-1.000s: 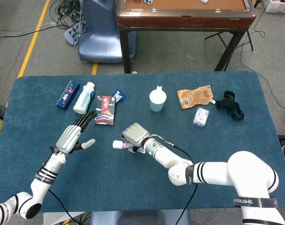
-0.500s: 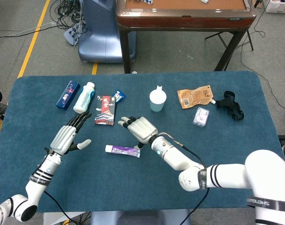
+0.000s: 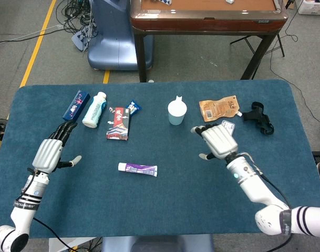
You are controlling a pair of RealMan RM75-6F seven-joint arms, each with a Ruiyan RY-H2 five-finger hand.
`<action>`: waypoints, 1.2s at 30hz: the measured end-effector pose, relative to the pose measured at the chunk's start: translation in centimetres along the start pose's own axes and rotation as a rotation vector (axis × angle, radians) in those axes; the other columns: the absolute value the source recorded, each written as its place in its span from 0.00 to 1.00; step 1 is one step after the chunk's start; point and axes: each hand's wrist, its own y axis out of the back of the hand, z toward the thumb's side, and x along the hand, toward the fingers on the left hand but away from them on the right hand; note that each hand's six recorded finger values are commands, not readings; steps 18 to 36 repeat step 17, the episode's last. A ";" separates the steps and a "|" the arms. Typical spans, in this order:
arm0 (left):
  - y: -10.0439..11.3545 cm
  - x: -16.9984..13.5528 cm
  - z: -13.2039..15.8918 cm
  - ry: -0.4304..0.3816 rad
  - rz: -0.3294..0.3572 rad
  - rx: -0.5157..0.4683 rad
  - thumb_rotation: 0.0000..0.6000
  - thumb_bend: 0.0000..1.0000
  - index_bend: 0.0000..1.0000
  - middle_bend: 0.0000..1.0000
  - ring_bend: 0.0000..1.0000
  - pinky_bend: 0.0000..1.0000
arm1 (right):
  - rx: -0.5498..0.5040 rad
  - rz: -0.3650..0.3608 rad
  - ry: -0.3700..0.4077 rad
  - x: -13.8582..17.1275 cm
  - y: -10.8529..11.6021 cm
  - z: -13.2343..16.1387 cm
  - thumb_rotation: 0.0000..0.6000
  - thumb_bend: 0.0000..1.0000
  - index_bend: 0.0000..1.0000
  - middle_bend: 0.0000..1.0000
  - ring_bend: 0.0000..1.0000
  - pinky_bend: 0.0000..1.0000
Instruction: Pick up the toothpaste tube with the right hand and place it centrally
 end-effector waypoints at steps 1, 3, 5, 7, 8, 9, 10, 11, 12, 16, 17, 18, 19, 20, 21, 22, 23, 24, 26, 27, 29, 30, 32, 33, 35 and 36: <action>0.1 -0.2 -0.3 0.009 0.004 0.017 1.00 0.24 0.00 0.00 0.01 0.17 | 0.008 -0.010 -0.020 0.7 -0.1 -0.8 1.00 0.19 0.37 0.46 0.41 0.42; 0.2 -0.7 -1.1 0.030 0.012 0.060 1.00 0.26 0.00 0.00 0.01 0.17 | 0.023 -0.034 -0.070 2.5 -0.3 -2.8 1.00 0.19 0.39 0.47 0.42 0.43; 0.3 -1.3 -1.7 0.050 0.015 0.100 1.00 0.26 0.00 0.00 0.01 0.17 | 0.036 -0.054 -0.119 4.3 -0.8 -4.5 1.00 0.19 0.40 0.47 0.42 0.43; 0.4 -2.1 -2.4 0.075 0.017 0.146 1.00 0.26 0.00 0.00 0.01 0.17 | 0.051 -0.068 -0.158 5.9 -1.2 -5.9 1.00 0.19 0.40 0.47 0.42 0.43; 0.5 -2.5 -2.7 0.086 0.018 0.164 1.00 0.26 0.00 0.00 0.01 0.17 | 0.060 -0.076 -0.183 7.0 -1.5 -6.8 1.00 0.19 0.40 0.47 0.42 0.43; 0.6 -3.0 -3.0 0.100 0.018 0.187 1.00 0.26 0.00 0.00 0.01 0.17 | 0.066 -0.081 -0.203 7.8 -1.8 -7.4 1.00 0.19 0.40 0.47 0.42 0.43; 0.7 -3.4 -3.2 0.111 0.019 0.202 1.00 0.26 0.00 0.00 0.01 0.17 | 0.069 -0.084 -0.221 8.6 -2.0 -7.9 1.00 0.19 0.40 0.47 0.42 0.43; 0.8 -3.8 -3.3 0.122 0.020 0.217 1.00 0.26 0.00 0.00 0.01 0.17 | 0.072 -0.088 -0.245 9.6 -2.4 -8.5 1.00 0.19 0.40 0.47 0.42 0.43; 0.9 -4.3 -3.5 0.136 0.021 0.234 1.00 0.26 0.00 0.00 0.01 0.17 | 0.072 -0.091 -0.261 10.3 -2.6 -8.9 1.00 0.19 0.40 0.47 0.42 0.43; 1.3 -6.2 -3.9 0.188 0.034 0.276 1.00 0.26 0.00 0.00 0.01 0.17 | 0.067 -0.113 -0.322 13.3 -3.2 -10.1 1.00 0.19 0.40 0.48 0.42 0.43; 1.4 -6.6 -3.9 0.201 0.039 0.281 1.00 0.26 0.00 0.00 0.01 0.17 | 0.063 -0.115 -0.332 13.9 -3.4 -10.2 1.00 0.19 0.40 0.48 0.43 0.43; 1.4 -6.6 -3.9 0.201 0.039 0.281 1.00 0.26 0.00 0.00 0.01 0.17 | 0.063 -0.115 -0.332 13.9 -3.4 -10.2 1.00 0.19 0.40 0.48 0.43 0.43; 1.4 -6.6 -3.9 0.201 0.039 0.281 1.00 0.26 0.00 0.00 0.01 0.17 | 0.063 -0.115 -0.332 13.9 -3.4 -10.2 1.00 0.19 0.40 0.48 0.43 0.43; 1.4 -6.6 -3.9 0.201 0.039 0.281 1.00 0.26 0.00 0.00 0.01 0.17 | 0.063 -0.115 -0.332 13.9 -3.4 -10.2 1.00 0.19 0.40 0.48 0.43 0.43; 1.4 -6.6 -3.9 0.201 0.039 0.281 1.00 0.26 0.00 0.00 0.01 0.17 | 0.063 -0.115 -0.332 13.9 -3.4 -10.2 1.00 0.19 0.40 0.48 0.43 0.43; 1.4 -6.6 -3.9 0.201 0.039 0.281 1.00 0.26 0.00 0.00 0.01 0.17 | 0.063 -0.115 -0.332 13.9 -3.4 -10.2 1.00 0.19 0.40 0.48 0.43 0.43; 1.4 -6.6 -3.9 0.201 0.039 0.281 1.00 0.26 0.00 0.00 0.01 0.17 | 0.063 -0.115 -0.332 13.9 -3.4 -10.2 1.00 0.19 0.40 0.48 0.43 0.43; 1.4 -6.6 -3.9 0.201 0.039 0.281 1.00 0.26 0.00 0.00 0.01 0.17 | 0.063 -0.115 -0.332 13.9 -3.4 -10.2 1.00 0.19 0.40 0.48 0.43 0.43; 1.4 -6.6 -3.9 0.201 0.039 0.281 1.00 0.26 0.00 0.00 0.01 0.17 | 0.063 -0.115 -0.332 13.9 -3.4 -10.2 1.00 0.19 0.40 0.48 0.43 0.43; 1.4 -6.6 -3.9 0.201 0.039 0.281 1.00 0.26 0.00 0.00 0.01 0.17 | 0.063 -0.115 -0.332 13.9 -3.4 -10.2 1.00 0.19 0.40 0.48 0.43 0.43; 1.4 -6.6 -3.9 0.201 0.039 0.281 1.00 0.26 0.00 0.00 0.01 0.17 | 0.063 -0.115 -0.332 13.9 -3.4 -10.2 1.00 0.19 0.40 0.48 0.43 0.43; 1.4 -6.6 -3.9 0.201 0.039 0.281 1.00 0.26 0.00 0.00 0.01 0.17 | 0.063 -0.115 -0.332 13.9 -3.4 -10.2 1.00 0.19 0.40 0.48 0.43 0.43; 1.4 -6.6 -3.9 0.201 0.039 0.281 1.00 0.26 0.00 0.00 0.01 0.17 | 0.063 -0.115 -0.332 13.9 -3.4 -10.2 1.00 0.19 0.40 0.48 0.43 0.43; 1.4 -6.6 -3.9 0.201 0.039 0.281 1.00 0.26 0.00 0.00 0.01 0.17 | 0.063 -0.115 -0.332 13.9 -3.4 -10.2 1.00 0.19 0.40 0.48 0.43 0.43; 1.4 -6.6 -3.9 0.201 0.039 0.281 1.00 0.26 0.00 0.00 0.01 0.17 | 0.063 -0.115 -0.332 13.9 -3.4 -10.2 1.00 0.19 0.40 0.48 0.43 0.43; 1.4 -6.6 -3.9 0.201 0.039 0.281 1.00 0.26 0.00 0.00 0.01 0.17 | 0.063 -0.115 -0.332 13.9 -3.4 -10.2 1.00 0.19 0.40 0.48 0.43 0.43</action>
